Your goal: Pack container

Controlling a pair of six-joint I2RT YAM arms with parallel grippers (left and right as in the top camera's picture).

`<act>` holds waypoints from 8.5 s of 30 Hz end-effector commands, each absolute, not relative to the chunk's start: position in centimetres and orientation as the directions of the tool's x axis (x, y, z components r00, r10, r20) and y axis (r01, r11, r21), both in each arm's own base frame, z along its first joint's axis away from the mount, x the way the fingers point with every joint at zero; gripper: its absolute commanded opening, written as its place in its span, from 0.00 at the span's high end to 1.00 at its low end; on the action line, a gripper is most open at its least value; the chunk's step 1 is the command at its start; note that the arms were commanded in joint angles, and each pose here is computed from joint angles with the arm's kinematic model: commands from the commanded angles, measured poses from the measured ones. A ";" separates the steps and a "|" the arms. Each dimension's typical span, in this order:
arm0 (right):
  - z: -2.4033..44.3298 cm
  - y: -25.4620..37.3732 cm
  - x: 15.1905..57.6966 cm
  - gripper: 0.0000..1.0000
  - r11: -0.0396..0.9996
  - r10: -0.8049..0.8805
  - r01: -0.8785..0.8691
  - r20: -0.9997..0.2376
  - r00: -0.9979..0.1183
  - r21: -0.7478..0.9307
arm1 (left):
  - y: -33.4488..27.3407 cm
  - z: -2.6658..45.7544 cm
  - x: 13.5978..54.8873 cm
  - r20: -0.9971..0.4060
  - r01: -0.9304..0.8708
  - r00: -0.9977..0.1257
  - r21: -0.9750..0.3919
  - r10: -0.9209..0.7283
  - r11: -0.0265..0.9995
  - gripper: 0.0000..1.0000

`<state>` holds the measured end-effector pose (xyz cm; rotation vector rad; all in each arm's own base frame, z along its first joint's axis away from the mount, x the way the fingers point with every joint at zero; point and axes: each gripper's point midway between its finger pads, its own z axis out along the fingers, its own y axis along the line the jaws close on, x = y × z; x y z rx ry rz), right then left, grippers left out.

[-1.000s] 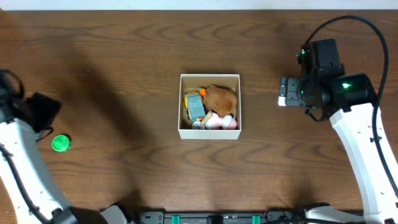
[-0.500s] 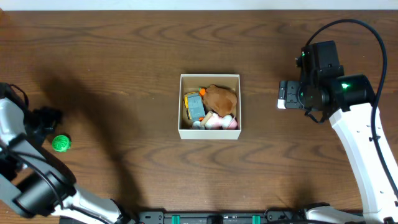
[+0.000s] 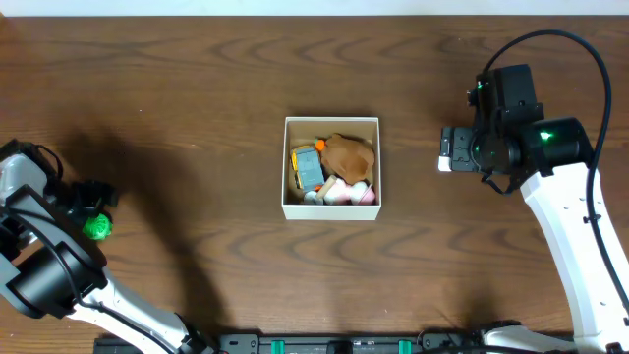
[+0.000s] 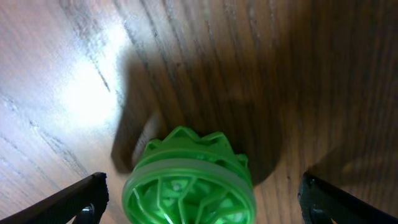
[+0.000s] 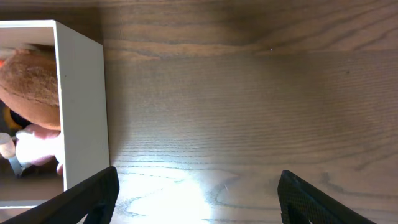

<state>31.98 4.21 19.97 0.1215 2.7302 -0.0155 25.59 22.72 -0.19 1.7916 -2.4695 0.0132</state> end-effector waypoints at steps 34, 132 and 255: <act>19.7 4.1 32.3 0.17 0.996 0.085 0.092 -0.402 -0.912 0.002 | 21.0 4.1 28.8 0.008 -0.916 -0.401 -0.037 -0.916 0.400 0.76; 21.7 -0.7 23.5 0.01 0.963 0.221 0.239 -0.868 -0.445 0.123 | 1.2 27.0 21.8 -0.886 -0.166 -0.428 -0.119 -0.181 0.979 0.02; 15.7 3.4 24.4 0.01 0.990 -0.003 -0.143 -0.997 -0.073 0.008 | 2.7 13.8 23.9 -0.976 -0.179 -0.150 -0.133 -0.160 0.975 0.02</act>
